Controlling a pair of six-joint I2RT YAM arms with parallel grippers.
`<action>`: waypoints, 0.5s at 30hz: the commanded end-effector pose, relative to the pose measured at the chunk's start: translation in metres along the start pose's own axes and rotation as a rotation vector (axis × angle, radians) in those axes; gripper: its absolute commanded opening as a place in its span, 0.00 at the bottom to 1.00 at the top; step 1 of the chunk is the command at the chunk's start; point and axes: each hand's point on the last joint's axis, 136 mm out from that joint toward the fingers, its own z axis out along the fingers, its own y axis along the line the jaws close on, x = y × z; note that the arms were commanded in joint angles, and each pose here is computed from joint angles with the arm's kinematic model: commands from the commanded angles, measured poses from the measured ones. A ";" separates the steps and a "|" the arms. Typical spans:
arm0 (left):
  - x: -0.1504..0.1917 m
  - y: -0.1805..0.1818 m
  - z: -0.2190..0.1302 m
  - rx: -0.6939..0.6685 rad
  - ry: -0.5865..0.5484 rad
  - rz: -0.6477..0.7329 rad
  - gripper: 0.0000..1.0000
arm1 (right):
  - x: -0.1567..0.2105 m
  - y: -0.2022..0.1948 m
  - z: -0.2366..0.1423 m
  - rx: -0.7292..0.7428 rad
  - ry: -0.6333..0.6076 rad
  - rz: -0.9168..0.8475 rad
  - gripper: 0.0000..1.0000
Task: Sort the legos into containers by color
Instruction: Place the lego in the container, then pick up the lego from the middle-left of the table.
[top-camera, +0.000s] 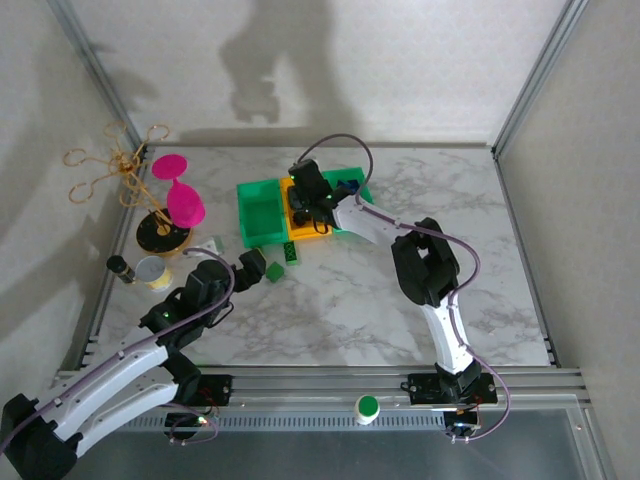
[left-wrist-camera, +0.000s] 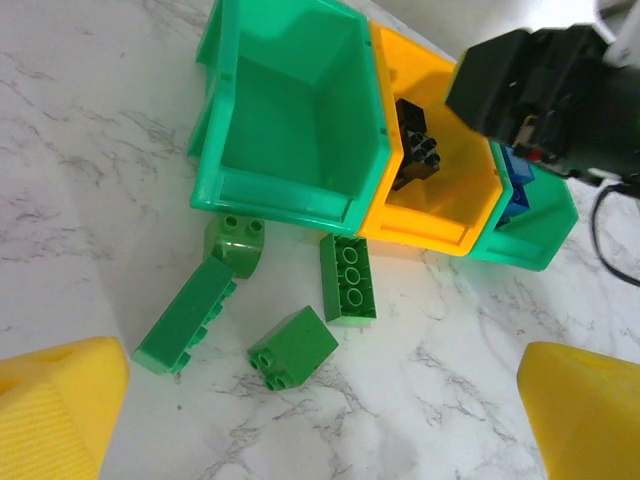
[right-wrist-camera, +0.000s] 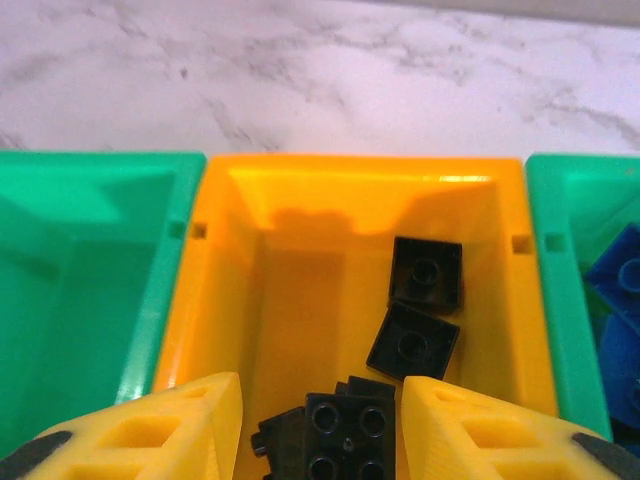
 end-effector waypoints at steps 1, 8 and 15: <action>-0.009 -0.008 0.005 0.012 -0.019 0.006 1.00 | -0.025 0.000 -0.038 -0.034 -0.061 0.041 0.46; 0.009 0.000 0.039 -0.110 0.091 0.130 1.00 | 0.008 -0.005 -0.086 -0.103 -0.017 0.084 0.50; 0.010 0.015 0.064 -0.233 0.143 0.209 0.94 | 0.052 -0.008 -0.117 -0.172 0.052 0.131 0.58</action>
